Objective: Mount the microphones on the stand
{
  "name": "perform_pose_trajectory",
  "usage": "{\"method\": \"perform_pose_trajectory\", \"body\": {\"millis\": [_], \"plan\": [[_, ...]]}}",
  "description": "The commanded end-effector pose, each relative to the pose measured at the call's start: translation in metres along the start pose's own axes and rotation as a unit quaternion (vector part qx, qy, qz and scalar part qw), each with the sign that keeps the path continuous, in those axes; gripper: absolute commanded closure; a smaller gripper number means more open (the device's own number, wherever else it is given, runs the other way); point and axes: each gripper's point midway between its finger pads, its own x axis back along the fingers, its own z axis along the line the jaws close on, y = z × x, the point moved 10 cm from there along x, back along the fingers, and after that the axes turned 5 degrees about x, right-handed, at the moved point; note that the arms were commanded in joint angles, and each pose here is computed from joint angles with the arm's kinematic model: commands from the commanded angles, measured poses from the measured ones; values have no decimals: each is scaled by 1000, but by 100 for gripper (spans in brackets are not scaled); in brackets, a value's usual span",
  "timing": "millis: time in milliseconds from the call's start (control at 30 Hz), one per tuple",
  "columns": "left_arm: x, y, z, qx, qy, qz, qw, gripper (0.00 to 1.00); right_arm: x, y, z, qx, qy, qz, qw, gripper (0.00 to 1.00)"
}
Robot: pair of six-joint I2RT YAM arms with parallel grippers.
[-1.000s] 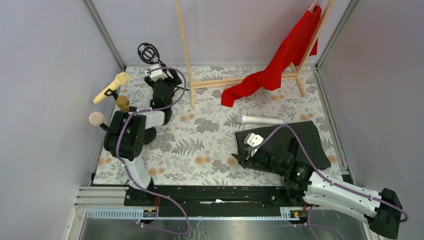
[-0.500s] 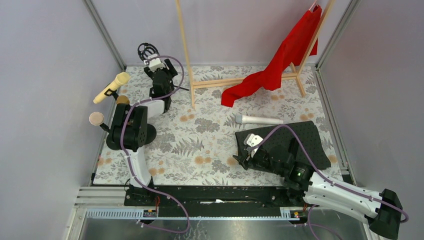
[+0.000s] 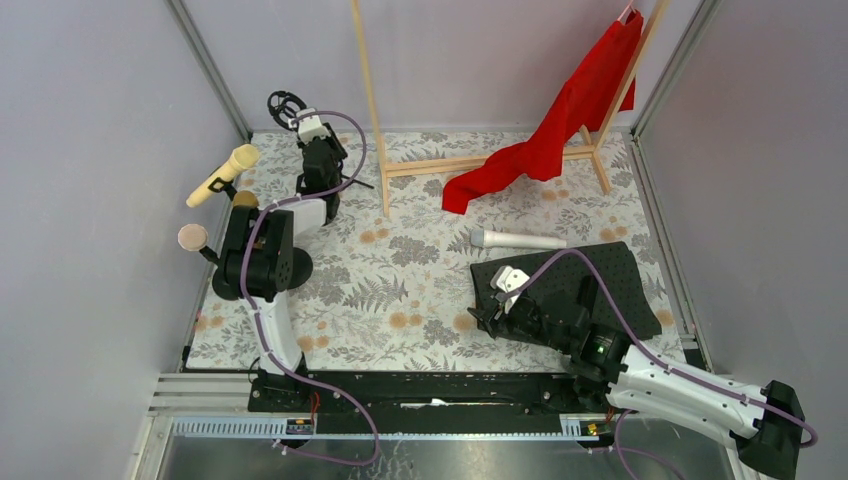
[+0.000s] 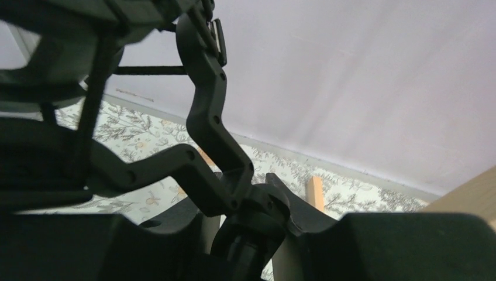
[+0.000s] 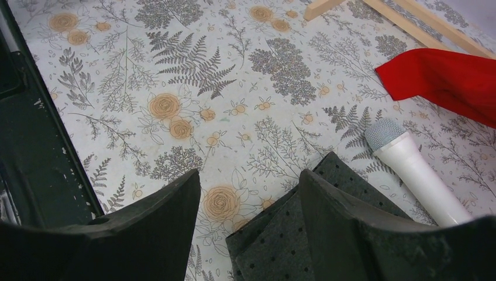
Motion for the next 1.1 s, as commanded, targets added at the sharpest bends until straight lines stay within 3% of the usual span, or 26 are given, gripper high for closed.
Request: {"method": "perform_pose_trajectory", "body": {"millis": [0, 100, 267, 400, 500, 767, 1067], "plan": [[14, 39, -5, 8, -16, -52, 998, 73, 3, 22, -8, -5, -28, -37, 999, 31], [26, 51, -5, 6, -11, -54, 998, 82, 4, 22, -10, 0, -38, -39, 999, 31], [56, 60, -7, 16, -17, -40, 999, 86, 7, 23, -15, -11, -74, -38, 996, 31], [87, 64, -12, 30, -29, -31, 999, 90, 9, 28, -28, -107, -202, -17, 973, 34], [109, 64, -12, 55, -41, -18, 997, 91, 9, 30, -34, -128, -257, 16, 958, 33], [163, 59, -9, 112, -72, 31, 991, 91, 2, 28, -53, -142, -281, 102, 944, 38], [218, 49, -27, 136, -156, 80, 975, 92, -29, 26, -115, -150, -187, 157, 958, 34]]}}
